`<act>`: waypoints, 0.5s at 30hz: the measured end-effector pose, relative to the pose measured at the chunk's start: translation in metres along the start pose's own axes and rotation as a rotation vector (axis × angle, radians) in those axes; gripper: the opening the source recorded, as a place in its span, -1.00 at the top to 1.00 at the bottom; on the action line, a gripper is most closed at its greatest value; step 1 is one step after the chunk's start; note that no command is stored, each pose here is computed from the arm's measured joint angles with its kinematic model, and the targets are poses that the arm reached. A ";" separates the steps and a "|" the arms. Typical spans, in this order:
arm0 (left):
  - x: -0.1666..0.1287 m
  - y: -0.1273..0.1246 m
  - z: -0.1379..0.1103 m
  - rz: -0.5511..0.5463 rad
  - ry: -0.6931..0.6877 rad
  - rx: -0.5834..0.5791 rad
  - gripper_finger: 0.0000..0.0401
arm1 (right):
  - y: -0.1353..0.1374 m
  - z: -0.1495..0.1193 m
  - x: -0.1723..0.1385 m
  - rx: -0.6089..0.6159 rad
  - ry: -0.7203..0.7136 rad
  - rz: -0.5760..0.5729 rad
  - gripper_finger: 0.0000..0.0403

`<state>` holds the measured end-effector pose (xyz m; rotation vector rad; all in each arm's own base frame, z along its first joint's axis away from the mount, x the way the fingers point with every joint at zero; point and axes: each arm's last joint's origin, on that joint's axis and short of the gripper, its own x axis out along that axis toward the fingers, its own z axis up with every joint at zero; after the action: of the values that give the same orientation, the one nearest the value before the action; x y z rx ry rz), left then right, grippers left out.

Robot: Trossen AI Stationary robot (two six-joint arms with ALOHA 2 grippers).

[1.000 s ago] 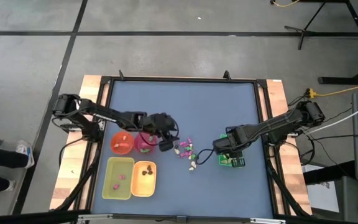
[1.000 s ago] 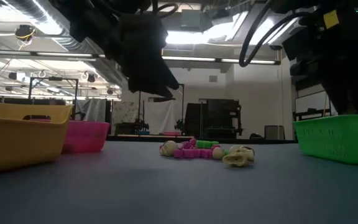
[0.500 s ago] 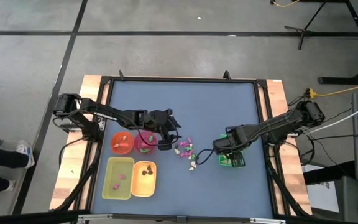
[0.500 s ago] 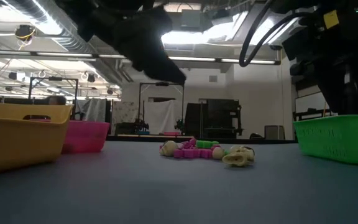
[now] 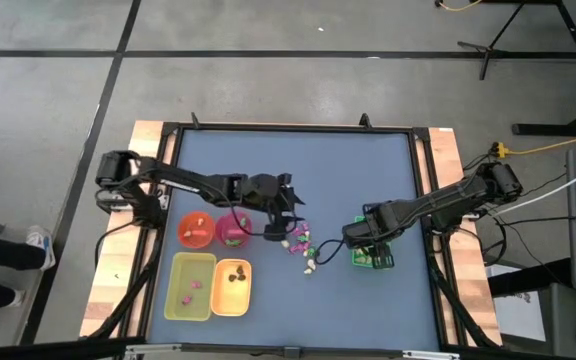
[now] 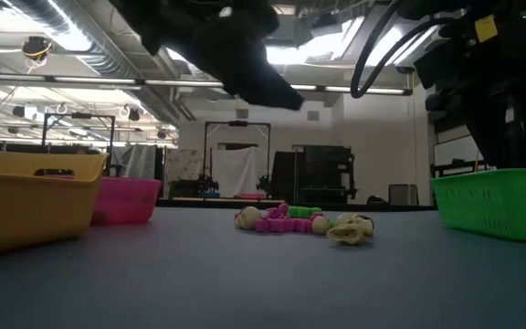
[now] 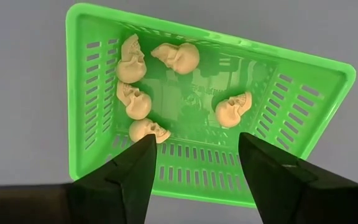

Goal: Sort Halloween decoration
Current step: Put the pink skeleton toy into the light yellow bin

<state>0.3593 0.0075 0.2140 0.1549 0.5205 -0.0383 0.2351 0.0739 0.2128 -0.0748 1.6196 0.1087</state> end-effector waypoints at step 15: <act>0.020 0.014 -0.031 -0.106 0.400 0.050 0.03 | 0.001 0.002 0.000 0.000 -0.025 0.005 -0.13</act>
<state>0.3624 0.0264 0.1794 0.1853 0.9276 -0.1254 0.2375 0.0748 0.2126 -0.0695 1.5952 0.1134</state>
